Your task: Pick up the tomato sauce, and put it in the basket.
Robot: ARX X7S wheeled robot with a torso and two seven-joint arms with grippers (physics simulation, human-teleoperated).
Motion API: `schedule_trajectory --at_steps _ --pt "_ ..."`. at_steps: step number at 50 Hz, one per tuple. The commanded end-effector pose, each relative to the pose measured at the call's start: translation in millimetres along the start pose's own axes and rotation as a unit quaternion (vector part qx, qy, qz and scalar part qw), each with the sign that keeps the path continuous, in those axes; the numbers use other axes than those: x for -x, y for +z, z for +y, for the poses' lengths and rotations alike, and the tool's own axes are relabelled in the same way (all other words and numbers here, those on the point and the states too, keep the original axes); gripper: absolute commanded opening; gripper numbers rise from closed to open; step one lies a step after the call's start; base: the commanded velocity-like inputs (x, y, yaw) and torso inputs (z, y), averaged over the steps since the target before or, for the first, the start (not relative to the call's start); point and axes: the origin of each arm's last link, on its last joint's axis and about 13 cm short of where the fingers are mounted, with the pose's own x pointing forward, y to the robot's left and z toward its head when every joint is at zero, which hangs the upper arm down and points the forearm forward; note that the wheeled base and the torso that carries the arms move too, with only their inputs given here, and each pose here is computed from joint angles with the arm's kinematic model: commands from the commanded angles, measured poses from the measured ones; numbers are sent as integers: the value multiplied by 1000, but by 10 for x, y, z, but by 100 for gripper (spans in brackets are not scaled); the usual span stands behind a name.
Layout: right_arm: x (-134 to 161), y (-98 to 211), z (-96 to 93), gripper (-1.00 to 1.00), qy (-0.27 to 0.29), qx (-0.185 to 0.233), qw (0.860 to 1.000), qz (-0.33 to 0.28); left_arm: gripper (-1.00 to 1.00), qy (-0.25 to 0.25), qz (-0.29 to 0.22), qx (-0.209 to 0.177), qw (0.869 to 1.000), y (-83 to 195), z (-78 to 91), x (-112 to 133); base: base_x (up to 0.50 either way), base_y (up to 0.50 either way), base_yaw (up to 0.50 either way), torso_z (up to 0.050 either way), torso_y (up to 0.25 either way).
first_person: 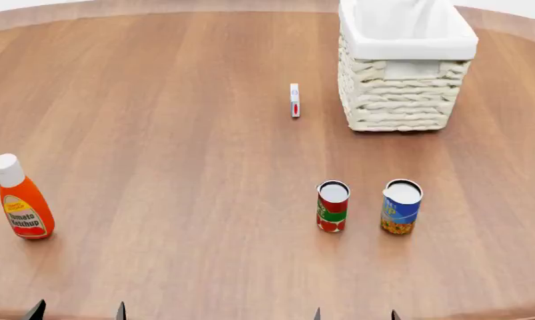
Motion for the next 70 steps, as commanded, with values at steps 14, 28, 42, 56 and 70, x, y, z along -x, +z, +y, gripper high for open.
schedule_trajectory --at_steps 14,28,42,56,70 --pt "22 25 -12 100 -4 -10 1000 -8 100 -1 -6 2 1000 20 -10 28 0 0 0 0 0" --pt "155 630 -14 100 2 32 993 -113 100 0 -130 -11 991 733 26 148 0 0 0 0 0" --pt "447 1306 17 100 14 75 969 -236 100 -1 -265 -16 964 1369 47 423 0 0 0 0 0" --pt "616 1484 21 100 4 108 949 -295 100 -9 -322 -13 947 1637 69 608 0 0 0 0 0" --pt "608 1438 17 100 9 105 955 -276 100 -8 -311 -15 950 1585 59 577 0 0 0 0 0"
